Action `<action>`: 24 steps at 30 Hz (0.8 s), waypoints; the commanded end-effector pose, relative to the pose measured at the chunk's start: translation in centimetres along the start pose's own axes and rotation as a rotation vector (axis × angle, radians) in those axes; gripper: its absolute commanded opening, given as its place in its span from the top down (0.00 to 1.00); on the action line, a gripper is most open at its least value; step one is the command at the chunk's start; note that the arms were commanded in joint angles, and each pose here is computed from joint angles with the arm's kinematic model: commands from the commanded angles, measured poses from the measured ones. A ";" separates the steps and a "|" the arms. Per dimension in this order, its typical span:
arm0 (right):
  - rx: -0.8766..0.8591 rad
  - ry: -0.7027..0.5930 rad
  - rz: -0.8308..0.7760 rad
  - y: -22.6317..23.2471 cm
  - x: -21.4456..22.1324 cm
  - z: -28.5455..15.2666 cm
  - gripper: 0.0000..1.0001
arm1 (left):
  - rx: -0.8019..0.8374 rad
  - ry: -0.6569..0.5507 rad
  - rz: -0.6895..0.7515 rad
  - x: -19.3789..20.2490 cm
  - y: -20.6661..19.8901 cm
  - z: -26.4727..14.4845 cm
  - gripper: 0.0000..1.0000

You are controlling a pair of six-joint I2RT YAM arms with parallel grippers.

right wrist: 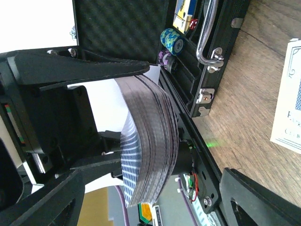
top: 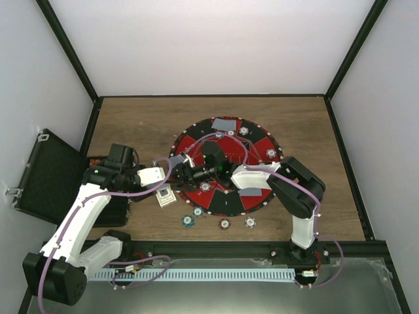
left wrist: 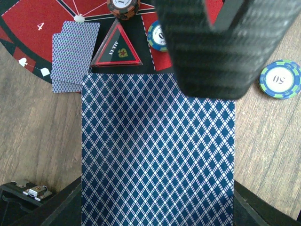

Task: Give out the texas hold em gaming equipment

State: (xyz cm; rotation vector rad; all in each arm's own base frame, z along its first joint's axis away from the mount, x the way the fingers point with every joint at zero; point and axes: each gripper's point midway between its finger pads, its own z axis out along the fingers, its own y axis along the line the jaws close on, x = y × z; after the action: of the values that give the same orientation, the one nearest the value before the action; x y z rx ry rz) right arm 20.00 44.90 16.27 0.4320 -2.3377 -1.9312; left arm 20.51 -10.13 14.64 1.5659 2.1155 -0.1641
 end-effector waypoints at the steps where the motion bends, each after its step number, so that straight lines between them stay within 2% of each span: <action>1: -0.064 0.031 -0.023 1.7 -0.2 1.5 0.19 | -0.012 -0.040 0.009 -0.8 0.2 -0.5 0.75; 16: -0.074 0.082 0.044 -0.7 -1.6 5.1 0.27 | -0.010 -0.040 0.008 -0.8 0.2 -0.5 0.75; 24: -0.022 0.023 0.078 -3.2 -2.3 2.3 0.36 | -0.019 -0.036 0.017 -0.6 0.1 -0.6 0.76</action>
State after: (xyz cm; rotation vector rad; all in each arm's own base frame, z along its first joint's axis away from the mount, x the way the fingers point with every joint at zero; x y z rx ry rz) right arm 20.86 49.00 13.71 0.4103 -2.2271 -1.9197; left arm 20.42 -10.12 14.63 1.5654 2.1191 -0.1668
